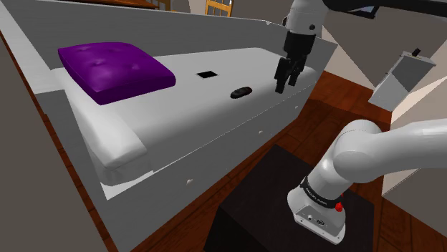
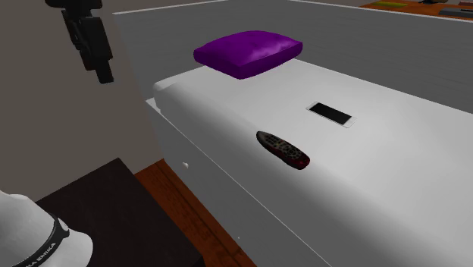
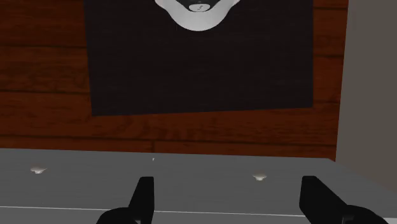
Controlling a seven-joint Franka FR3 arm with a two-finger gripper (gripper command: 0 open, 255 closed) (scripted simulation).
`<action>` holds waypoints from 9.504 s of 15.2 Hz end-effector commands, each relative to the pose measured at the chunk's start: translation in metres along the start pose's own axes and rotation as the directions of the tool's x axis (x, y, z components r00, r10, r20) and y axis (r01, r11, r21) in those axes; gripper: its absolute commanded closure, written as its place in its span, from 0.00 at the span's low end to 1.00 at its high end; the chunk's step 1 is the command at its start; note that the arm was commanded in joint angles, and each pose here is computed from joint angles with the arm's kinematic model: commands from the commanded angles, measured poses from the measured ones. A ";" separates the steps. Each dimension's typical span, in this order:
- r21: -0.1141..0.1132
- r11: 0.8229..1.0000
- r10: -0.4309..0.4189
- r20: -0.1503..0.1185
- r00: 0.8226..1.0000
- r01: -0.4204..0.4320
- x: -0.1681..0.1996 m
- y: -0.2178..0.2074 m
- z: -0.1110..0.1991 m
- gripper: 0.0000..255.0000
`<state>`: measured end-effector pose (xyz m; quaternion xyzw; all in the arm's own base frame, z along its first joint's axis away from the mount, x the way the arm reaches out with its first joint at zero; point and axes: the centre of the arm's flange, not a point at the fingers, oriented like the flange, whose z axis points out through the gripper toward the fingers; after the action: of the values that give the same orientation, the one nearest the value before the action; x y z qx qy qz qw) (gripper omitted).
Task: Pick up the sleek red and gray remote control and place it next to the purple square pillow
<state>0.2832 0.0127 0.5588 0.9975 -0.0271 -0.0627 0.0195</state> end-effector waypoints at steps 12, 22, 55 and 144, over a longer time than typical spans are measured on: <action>-0.039 0.911 -0.413 -0.043 0.910 0.411 0.045 0.118 0.057 0.00; -0.088 0.687 -0.726 -0.065 0.684 0.721 0.127 0.202 0.103 0.00; -0.164 0.193 -0.981 -0.061 0.186 0.967 0.300 0.256 0.199 1.00; -0.164 0.193 -0.981 -0.061 0.186 0.967 0.297 -0.248 -0.052 1.00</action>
<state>0.5949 0.2322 0.5640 0.7876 0.6156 0.0140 0.0215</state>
